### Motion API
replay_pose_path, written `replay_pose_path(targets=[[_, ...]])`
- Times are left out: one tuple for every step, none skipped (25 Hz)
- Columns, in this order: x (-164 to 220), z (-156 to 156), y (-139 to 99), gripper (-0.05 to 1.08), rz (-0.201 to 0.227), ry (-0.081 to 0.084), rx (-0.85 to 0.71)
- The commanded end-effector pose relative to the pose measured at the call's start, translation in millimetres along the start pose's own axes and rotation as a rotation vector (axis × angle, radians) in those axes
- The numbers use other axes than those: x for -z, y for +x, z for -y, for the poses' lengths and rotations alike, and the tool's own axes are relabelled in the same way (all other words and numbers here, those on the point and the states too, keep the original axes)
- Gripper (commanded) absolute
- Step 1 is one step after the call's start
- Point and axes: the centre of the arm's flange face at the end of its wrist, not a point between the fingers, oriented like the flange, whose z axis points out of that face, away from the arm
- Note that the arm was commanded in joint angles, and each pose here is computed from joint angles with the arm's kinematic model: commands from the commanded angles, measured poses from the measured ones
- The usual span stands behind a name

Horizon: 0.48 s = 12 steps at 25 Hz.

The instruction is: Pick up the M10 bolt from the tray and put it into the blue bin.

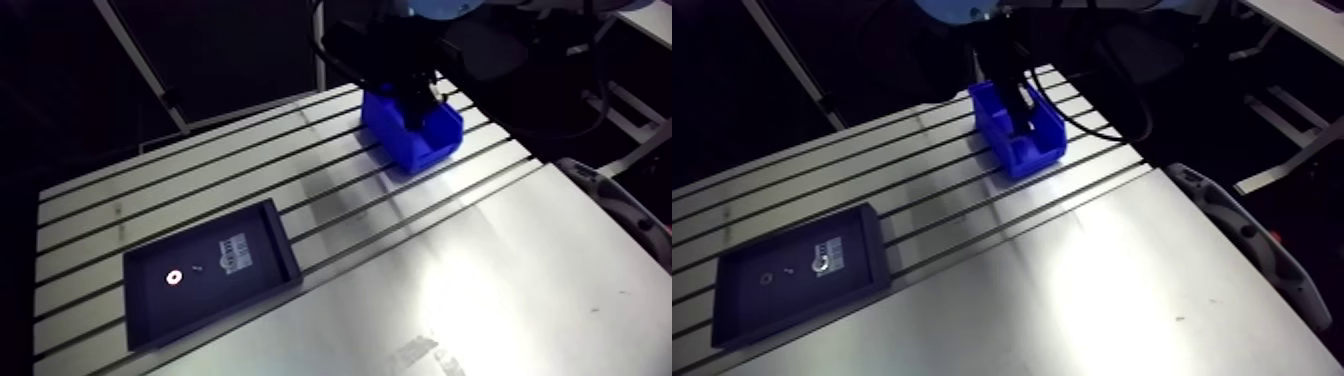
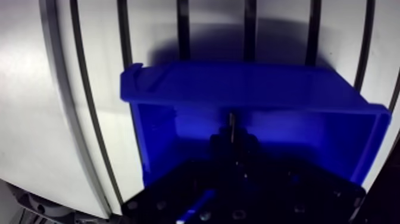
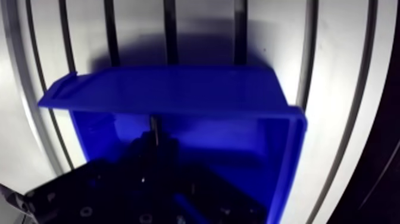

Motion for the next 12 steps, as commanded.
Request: replay_pose_path(targets=[[-5, -2, 3, 0.91, -0.002, 0.007, -0.009], [-5, -3, 3, 0.73, -0.001, 0.005, -0.009], [-5, -2, 4, 0.24, 0.000, 0.007, -0.009], [-4, -3, 3, 0.01, 0.002, 0.007, -0.014], [-4, -3, 4, 0.01, 0.005, 0.010, -0.015], [0, -2, 2, 0.01, 0.018, 0.008, -0.014], [7, -2, 0, 0.01, 0.028, -0.001, -0.016], [22, 0, -3, 0.01, 0.037, -0.016, -0.014], [38, 3, -6, 0.01, 0.048, -0.037, -0.017], [53, 8, -8, 0.01, 0.055, -0.050, -0.018], [71, 14, -10, 0.01, 0.058, -0.056, -0.020], [92, 22, -12, 0.01, 0.057, -0.057, -0.020]])
